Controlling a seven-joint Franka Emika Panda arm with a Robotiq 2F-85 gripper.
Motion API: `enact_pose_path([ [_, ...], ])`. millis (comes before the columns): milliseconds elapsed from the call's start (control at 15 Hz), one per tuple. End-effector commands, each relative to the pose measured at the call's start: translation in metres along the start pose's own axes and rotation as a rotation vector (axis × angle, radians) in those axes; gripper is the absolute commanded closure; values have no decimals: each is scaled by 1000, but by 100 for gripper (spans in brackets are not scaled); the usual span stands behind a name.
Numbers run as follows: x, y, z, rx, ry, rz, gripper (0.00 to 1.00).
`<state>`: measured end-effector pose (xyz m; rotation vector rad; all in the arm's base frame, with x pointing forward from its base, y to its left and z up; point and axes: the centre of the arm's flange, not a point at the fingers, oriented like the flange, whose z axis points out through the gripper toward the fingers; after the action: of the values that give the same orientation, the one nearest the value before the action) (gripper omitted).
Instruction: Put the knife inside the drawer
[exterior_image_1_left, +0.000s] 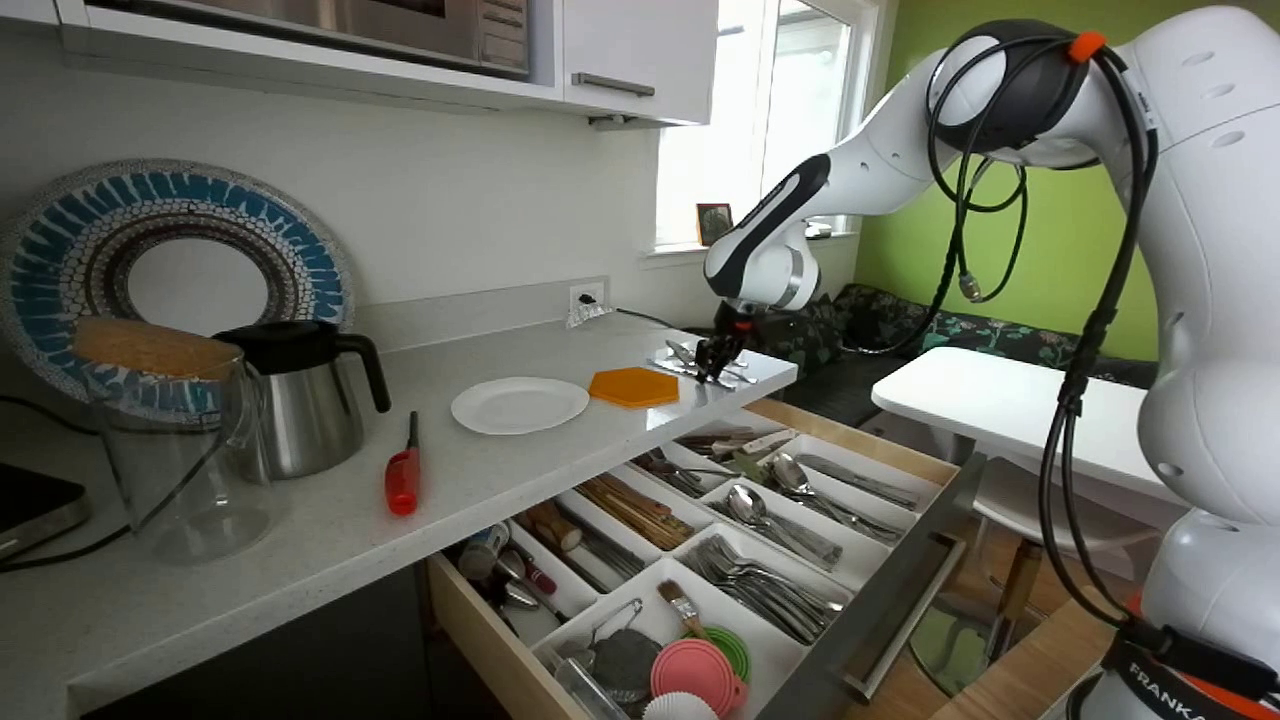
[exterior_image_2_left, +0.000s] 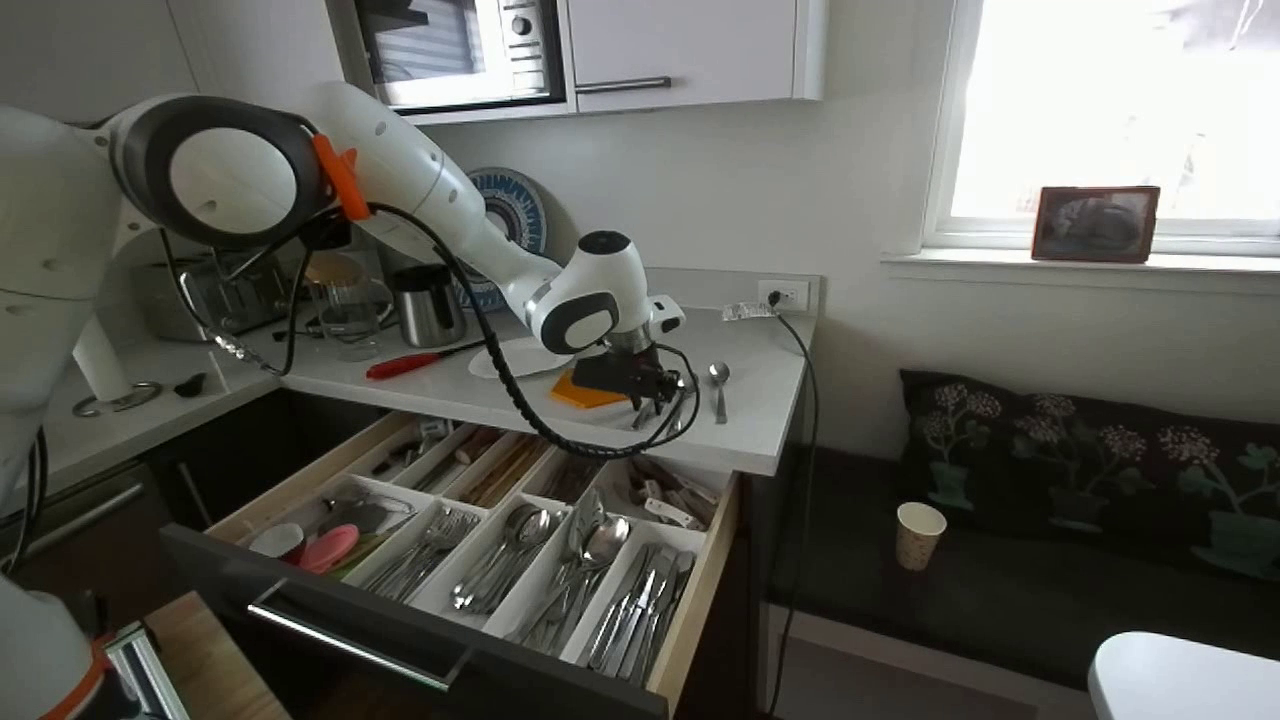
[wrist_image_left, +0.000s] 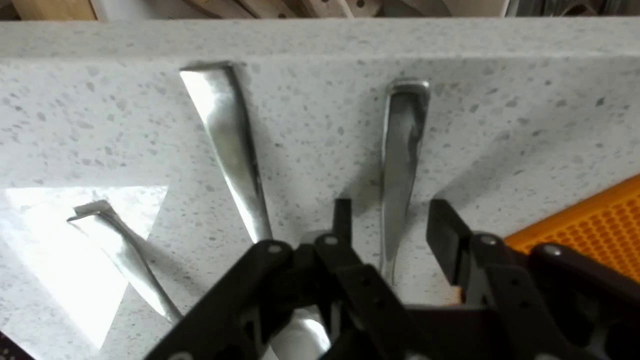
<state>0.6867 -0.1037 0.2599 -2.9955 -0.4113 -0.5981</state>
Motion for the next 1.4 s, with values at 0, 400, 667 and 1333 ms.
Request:
enact_pose_path([
  [0, -2, 6, 9, 5, -24, -27, 89],
  [400, -5, -5, -2, -36, -72, 0, 96],
  [667, -8, -17, -29, 2, -108, 13, 96],
  [1333, -68, -7, -107, 119, -133, 7, 96],
])
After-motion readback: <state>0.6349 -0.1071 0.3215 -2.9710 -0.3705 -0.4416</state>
